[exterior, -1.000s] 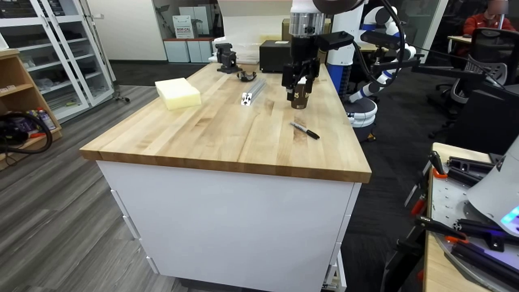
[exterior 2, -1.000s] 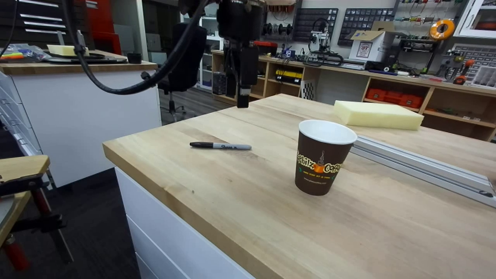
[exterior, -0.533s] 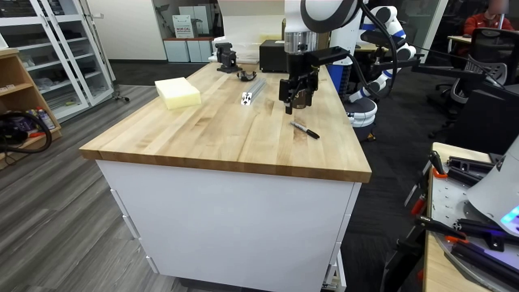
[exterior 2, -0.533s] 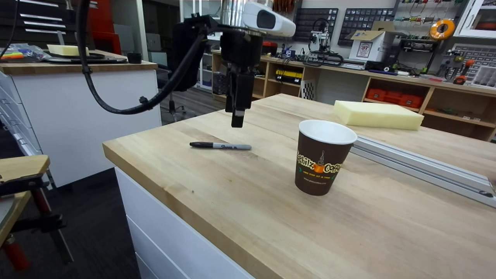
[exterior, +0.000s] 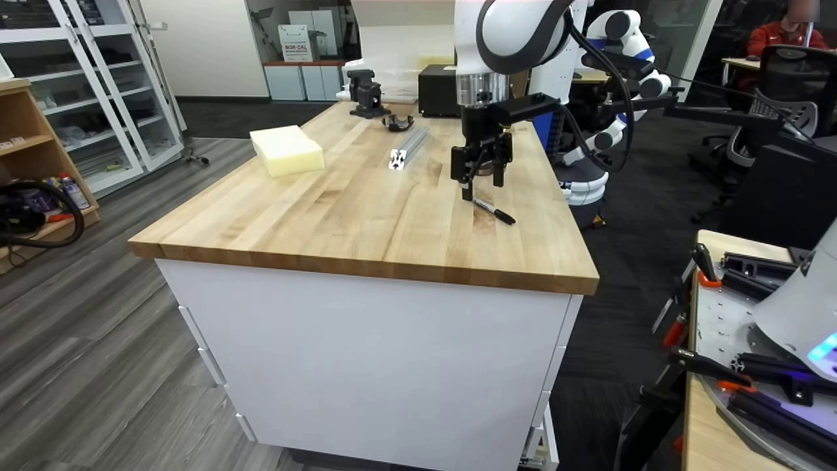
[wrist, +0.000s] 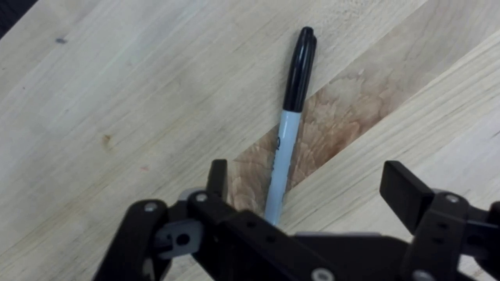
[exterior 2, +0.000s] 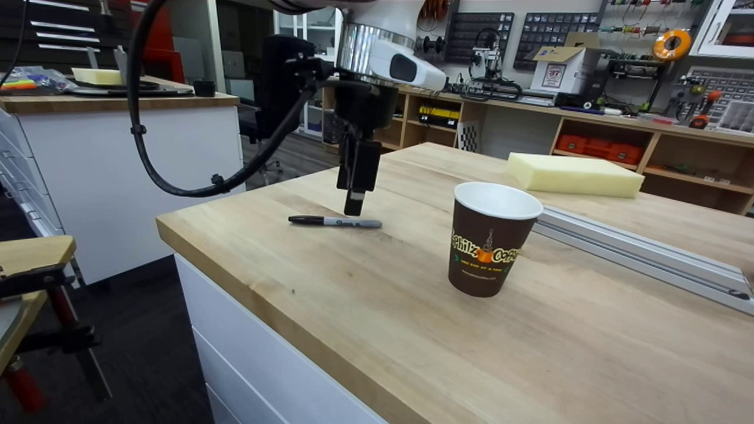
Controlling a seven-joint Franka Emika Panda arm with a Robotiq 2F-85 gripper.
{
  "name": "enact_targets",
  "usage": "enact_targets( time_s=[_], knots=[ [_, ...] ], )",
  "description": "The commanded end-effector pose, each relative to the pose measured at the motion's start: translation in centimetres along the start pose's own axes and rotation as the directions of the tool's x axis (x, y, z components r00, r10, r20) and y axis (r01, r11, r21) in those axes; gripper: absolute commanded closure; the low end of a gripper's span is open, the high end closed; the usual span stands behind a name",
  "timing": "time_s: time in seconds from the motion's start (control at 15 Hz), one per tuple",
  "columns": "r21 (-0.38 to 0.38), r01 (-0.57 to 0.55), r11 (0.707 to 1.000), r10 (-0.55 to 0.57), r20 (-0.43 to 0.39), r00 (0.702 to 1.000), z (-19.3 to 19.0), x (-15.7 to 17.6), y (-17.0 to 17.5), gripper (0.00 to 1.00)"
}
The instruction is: Move the cup to the right then place the marker in it
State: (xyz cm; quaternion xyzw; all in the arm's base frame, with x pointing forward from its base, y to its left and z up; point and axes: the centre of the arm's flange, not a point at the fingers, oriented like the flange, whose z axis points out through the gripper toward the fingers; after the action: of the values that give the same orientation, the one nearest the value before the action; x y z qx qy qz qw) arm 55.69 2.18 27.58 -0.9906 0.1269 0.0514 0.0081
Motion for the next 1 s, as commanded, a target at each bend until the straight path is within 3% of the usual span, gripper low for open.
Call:
enact_targets(
  time_s=[0.0, 0.07, 0.47, 0.53, 0.93],
  knots=[
    [0.011, 0.029, 1.0, -0.029, -0.005, 1.0, 0.7, -0.3, -0.1, 0.12],
    [0.01, 0.034, 0.999, -0.033, -0.007, 0.999, 1.0, -0.4, -0.1, 0.27],
    [0.008, 0.042, 0.999, -0.042, 0.001, 0.999, 2.0, -0.9, -0.6, 0.67],
    [0.005, 0.04, 0.999, -0.04, 0.007, 0.999, 2.2, -1.1, -0.7, 0.35],
    [-0.009, 0.016, 1.0, -0.015, 0.05, 0.999, 3.1, -2.3, -0.7, 0.04]
  ],
)
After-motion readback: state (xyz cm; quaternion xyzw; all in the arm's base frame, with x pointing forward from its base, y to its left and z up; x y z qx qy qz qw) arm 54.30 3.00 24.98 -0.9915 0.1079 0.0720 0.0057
